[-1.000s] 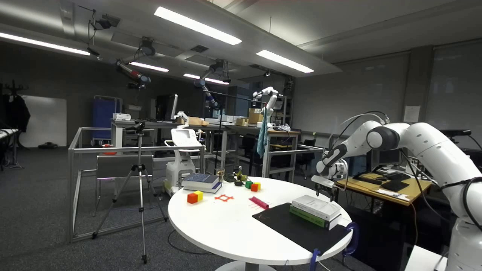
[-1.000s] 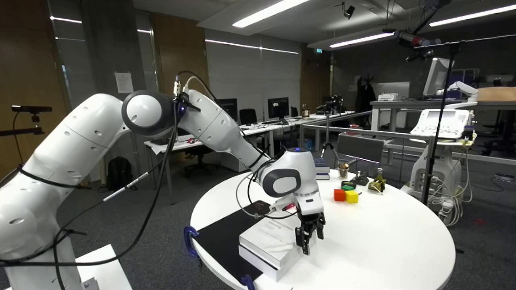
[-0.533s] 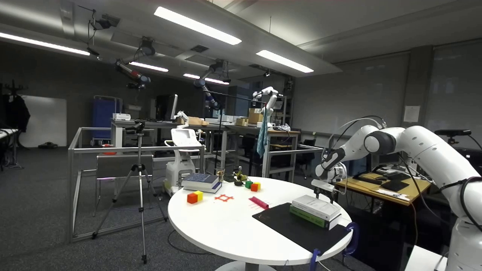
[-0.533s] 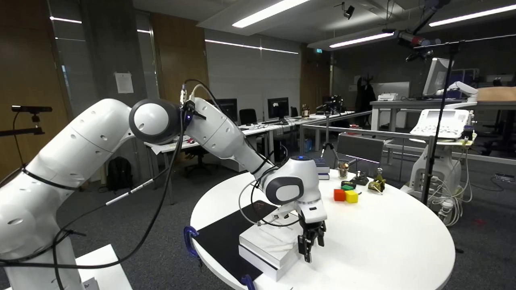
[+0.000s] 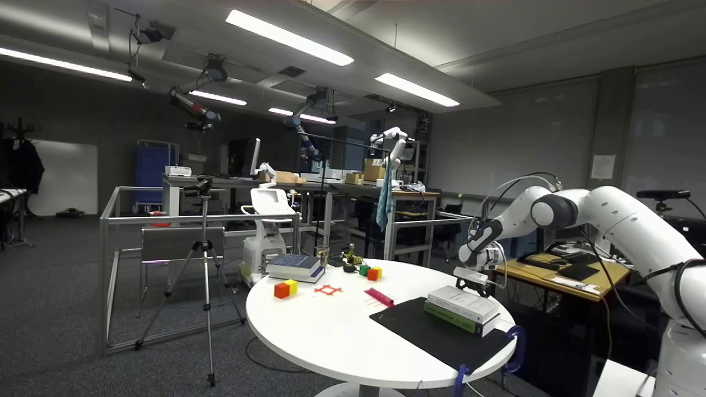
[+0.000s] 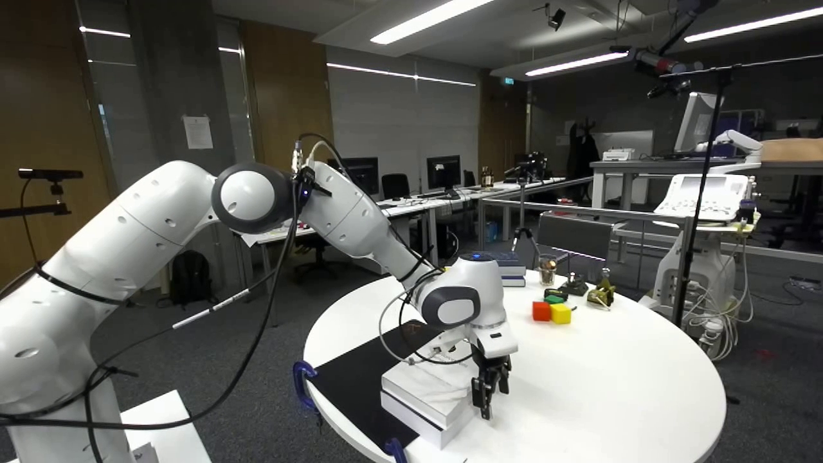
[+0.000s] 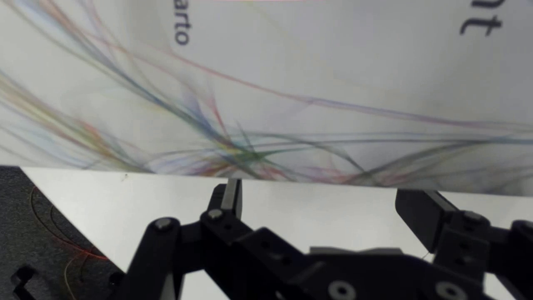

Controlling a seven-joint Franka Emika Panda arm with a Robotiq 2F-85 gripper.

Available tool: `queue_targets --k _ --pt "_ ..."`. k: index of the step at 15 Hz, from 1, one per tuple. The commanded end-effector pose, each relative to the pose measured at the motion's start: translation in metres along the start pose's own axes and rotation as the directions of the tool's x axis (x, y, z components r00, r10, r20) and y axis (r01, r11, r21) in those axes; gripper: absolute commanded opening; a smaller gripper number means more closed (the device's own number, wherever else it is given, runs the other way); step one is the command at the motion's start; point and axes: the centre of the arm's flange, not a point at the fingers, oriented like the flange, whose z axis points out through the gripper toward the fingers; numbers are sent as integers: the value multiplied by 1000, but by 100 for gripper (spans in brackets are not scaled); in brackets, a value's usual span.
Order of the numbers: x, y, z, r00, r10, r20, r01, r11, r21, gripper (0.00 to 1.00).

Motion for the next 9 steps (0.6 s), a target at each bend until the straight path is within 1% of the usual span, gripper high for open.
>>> queue_targets --k 1,4,9 --pt "-11 -6 -9 1000 -26 -2 27 1000 14 100" --pt "-18 -9 -10 999 -36 1 36 999 14 100" --pt "-25 -8 -9 1000 -17 13 17 1000 -6 100"
